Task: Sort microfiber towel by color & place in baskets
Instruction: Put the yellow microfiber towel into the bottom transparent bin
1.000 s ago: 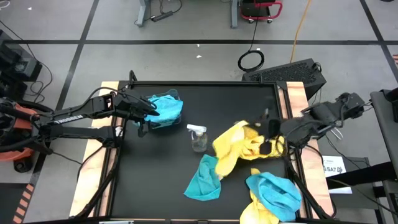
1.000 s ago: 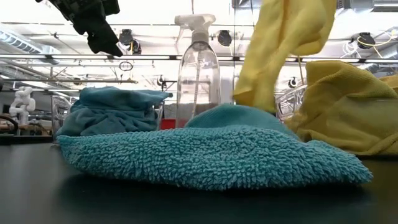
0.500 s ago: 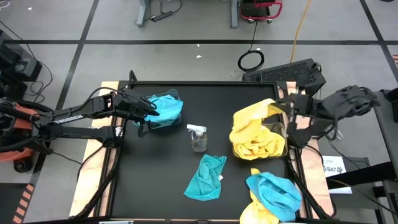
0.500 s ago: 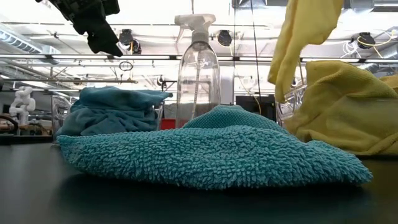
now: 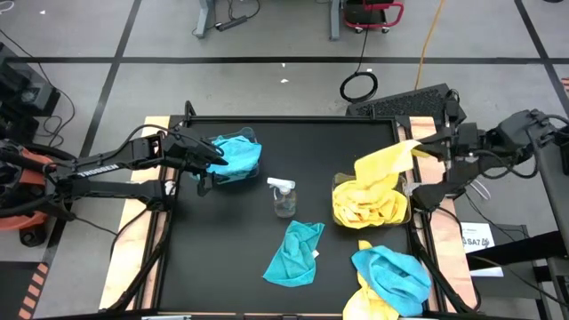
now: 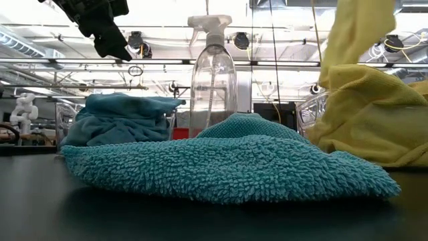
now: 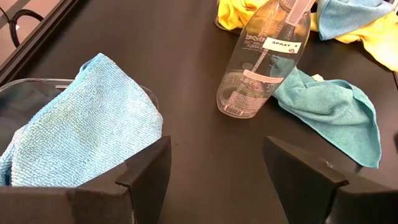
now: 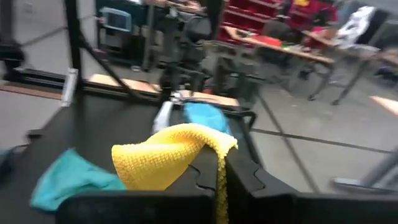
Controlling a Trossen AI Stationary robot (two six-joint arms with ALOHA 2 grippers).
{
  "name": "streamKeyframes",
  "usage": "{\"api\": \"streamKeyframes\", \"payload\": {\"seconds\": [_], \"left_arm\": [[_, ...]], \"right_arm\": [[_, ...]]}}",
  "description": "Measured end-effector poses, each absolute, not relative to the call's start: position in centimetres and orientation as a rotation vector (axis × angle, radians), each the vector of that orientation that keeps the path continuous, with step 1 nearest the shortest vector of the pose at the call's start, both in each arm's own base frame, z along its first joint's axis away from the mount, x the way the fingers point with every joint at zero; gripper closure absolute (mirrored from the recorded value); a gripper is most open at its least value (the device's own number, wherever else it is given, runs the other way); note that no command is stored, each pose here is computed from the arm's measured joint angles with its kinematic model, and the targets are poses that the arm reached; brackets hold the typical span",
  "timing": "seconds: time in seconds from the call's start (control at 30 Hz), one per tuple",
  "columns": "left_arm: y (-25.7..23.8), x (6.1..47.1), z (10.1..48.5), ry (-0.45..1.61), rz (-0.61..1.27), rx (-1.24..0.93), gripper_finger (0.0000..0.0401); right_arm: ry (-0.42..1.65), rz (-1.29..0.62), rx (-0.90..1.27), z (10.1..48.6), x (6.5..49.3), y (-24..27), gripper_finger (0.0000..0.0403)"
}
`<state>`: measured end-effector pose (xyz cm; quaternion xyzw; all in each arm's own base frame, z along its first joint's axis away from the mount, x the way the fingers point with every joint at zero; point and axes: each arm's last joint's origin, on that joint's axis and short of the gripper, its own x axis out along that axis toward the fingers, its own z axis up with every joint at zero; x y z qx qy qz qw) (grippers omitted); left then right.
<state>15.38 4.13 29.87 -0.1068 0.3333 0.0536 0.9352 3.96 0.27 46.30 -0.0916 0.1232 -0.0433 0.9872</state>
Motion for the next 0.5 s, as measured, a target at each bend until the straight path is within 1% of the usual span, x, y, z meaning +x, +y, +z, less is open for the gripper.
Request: {"api": "streamKeyframes", "payload": {"seconds": [0.1, 0.23, 0.5], "left_arm": [[4.1, 15.4, 29.9, 0.681, 0.109, -0.218, 0.0140], [4.1, 15.4, 29.9, 0.681, 0.109, -0.218, 0.0140], [4.1, 15.4, 29.9, 0.681, 0.109, -0.218, 0.0140]], "right_arm": [[0.289, -0.036, -0.138, 45.8, 3.5, 0.2, 0.0402], [0.397, -0.029, -0.100, 44.5, 3.9, 0.5, 0.0402], [0.605, -0.049, -0.060, 39.9, 6.2, 1.7, 0.0402]]}}
